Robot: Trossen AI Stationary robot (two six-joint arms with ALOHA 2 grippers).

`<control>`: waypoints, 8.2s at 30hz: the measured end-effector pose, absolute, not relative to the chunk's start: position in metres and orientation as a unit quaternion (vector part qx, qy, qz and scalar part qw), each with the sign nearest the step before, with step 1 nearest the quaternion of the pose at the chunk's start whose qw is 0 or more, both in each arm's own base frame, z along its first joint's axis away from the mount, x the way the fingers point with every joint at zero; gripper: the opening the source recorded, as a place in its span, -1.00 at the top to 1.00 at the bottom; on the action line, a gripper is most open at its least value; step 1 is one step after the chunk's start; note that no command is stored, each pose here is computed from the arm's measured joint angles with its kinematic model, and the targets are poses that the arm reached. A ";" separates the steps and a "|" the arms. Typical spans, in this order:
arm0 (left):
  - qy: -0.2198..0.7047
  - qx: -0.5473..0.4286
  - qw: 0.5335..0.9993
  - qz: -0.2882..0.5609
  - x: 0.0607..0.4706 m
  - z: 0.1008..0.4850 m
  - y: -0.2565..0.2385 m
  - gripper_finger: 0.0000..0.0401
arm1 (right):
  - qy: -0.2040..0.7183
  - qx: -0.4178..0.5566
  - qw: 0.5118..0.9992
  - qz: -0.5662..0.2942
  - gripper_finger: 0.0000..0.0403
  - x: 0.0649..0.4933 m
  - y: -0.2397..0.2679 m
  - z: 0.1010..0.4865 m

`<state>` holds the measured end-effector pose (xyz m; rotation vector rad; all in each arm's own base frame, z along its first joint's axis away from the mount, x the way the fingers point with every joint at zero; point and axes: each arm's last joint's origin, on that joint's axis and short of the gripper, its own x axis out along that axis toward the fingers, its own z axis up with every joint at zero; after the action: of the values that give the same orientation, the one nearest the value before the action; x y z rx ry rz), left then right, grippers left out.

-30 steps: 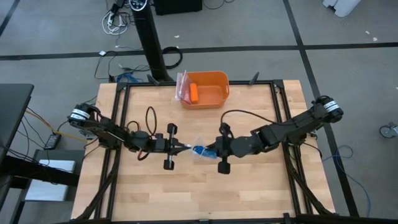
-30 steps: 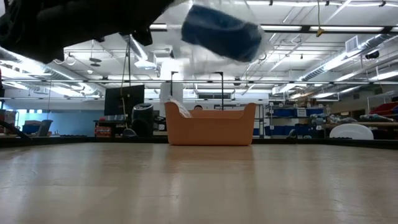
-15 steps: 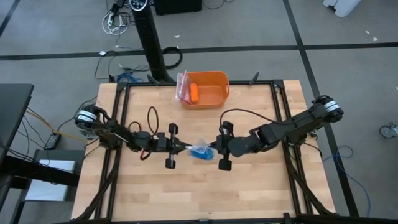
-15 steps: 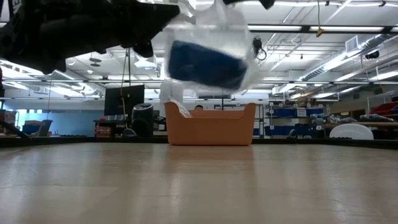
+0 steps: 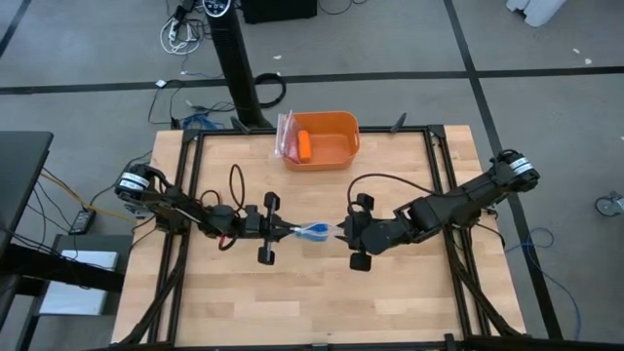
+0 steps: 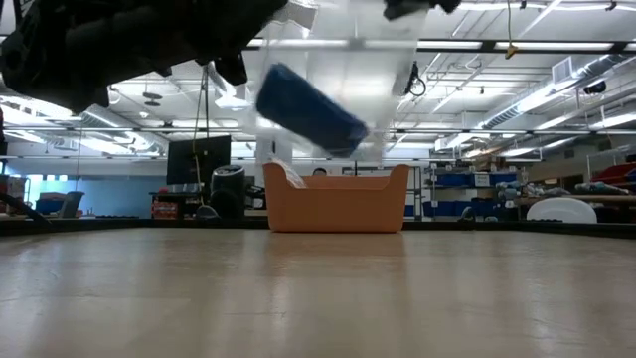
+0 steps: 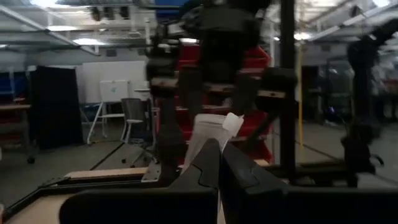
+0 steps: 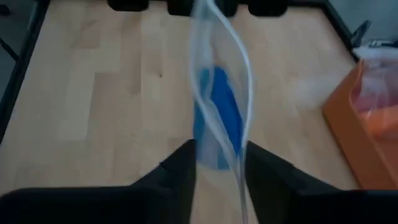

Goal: Roll bandage
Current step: Close the transparent zip bag, then put the transparent zip bag into the orange bin

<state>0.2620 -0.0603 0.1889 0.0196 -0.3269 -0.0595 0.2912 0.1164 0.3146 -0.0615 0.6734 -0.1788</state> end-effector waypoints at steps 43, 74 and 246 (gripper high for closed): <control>-0.078 -0.064 0.995 0.020 0.323 0.228 -0.072 0.99 | 0.302 -0.067 0.950 -0.037 0.92 0.317 0.096 0.341; -0.082 -0.054 0.995 0.017 0.323 0.229 -0.072 0.99 | 0.376 -0.037 0.925 -0.042 0.92 0.298 0.097 0.335; -0.204 -0.020 0.868 0.452 0.373 0.206 0.104 0.99 | 0.518 -0.002 0.839 -0.164 -0.19 0.252 0.096 0.338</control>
<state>0.3734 0.1040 0.2055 -0.0410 -0.4269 0.9449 0.2518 0.0964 0.3376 -0.0050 1.0962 -0.3466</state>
